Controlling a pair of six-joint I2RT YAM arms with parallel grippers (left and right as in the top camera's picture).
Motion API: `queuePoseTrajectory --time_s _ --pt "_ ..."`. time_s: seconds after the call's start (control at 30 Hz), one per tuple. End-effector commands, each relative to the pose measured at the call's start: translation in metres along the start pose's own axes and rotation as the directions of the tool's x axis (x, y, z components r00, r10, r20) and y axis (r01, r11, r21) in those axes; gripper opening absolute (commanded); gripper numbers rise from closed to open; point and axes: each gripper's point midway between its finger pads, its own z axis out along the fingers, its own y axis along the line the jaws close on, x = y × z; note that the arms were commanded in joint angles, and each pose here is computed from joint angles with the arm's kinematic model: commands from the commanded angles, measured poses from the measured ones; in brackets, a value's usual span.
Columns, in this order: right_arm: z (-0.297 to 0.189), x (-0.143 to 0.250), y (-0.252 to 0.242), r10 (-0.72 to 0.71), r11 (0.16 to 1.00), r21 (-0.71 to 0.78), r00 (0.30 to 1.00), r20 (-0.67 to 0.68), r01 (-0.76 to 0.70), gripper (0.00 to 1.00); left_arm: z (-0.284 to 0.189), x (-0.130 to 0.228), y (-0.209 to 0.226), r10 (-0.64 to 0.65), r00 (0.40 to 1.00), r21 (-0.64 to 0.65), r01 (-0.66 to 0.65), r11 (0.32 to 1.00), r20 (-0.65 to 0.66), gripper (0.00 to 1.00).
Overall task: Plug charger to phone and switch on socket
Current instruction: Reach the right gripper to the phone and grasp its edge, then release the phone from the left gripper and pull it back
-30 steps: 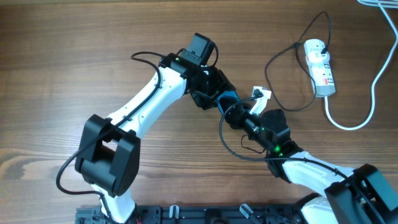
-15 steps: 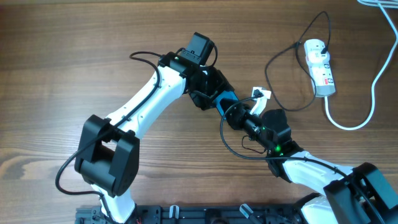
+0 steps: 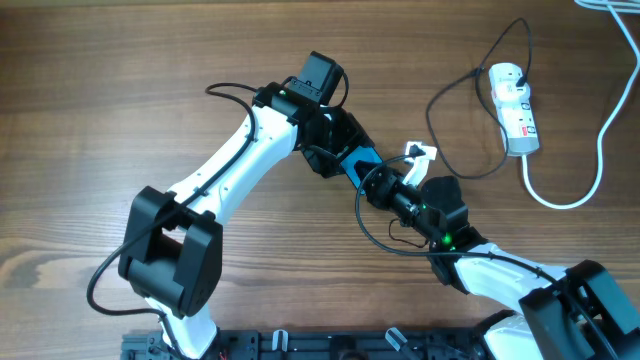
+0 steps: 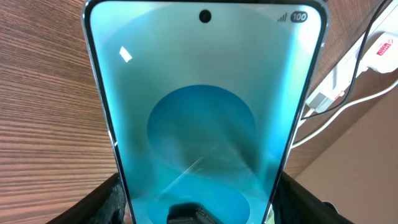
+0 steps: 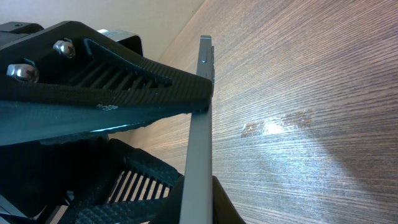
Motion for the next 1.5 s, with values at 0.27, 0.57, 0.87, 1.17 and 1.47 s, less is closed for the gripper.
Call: queuePoseTrajectory --time_s 0.27,0.57,0.87,1.17,1.47 --pt "0.0 0.005 0.045 0.118 0.979 -0.159 0.989 -0.088 -0.131 0.04 -0.006 -0.013 0.003 0.016 1.0 0.006 -0.017 1.0 0.012 0.93" --pt "0.003 0.009 0.015 0.444 0.895 -0.006 0.892 -0.081 -0.446 0.04 -0.13 -0.08 0.034 -0.063 0.976 0.154 0.031 0.988 0.208 1.0" --pt "-0.001 0.027 0.033 0.853 0.504 0.088 0.479 -0.207 -0.859 0.04 -0.249 -0.09 0.073 -0.073 0.867 0.205 -0.034 0.978 0.493 1.0" --pt "-0.006 -0.004 0.072 0.791 0.543 -0.12 0.554 -0.26 -0.831 0.04 -0.229 -0.063 0.073 0.024 0.899 0.115 -0.083 0.99 0.437 0.99" --pt "-0.007 -0.005 0.077 0.781 0.547 -0.135 0.561 -0.274 -0.826 0.04 -0.164 -0.025 0.045 0.116 0.939 0.086 -0.151 0.985 0.324 0.9"
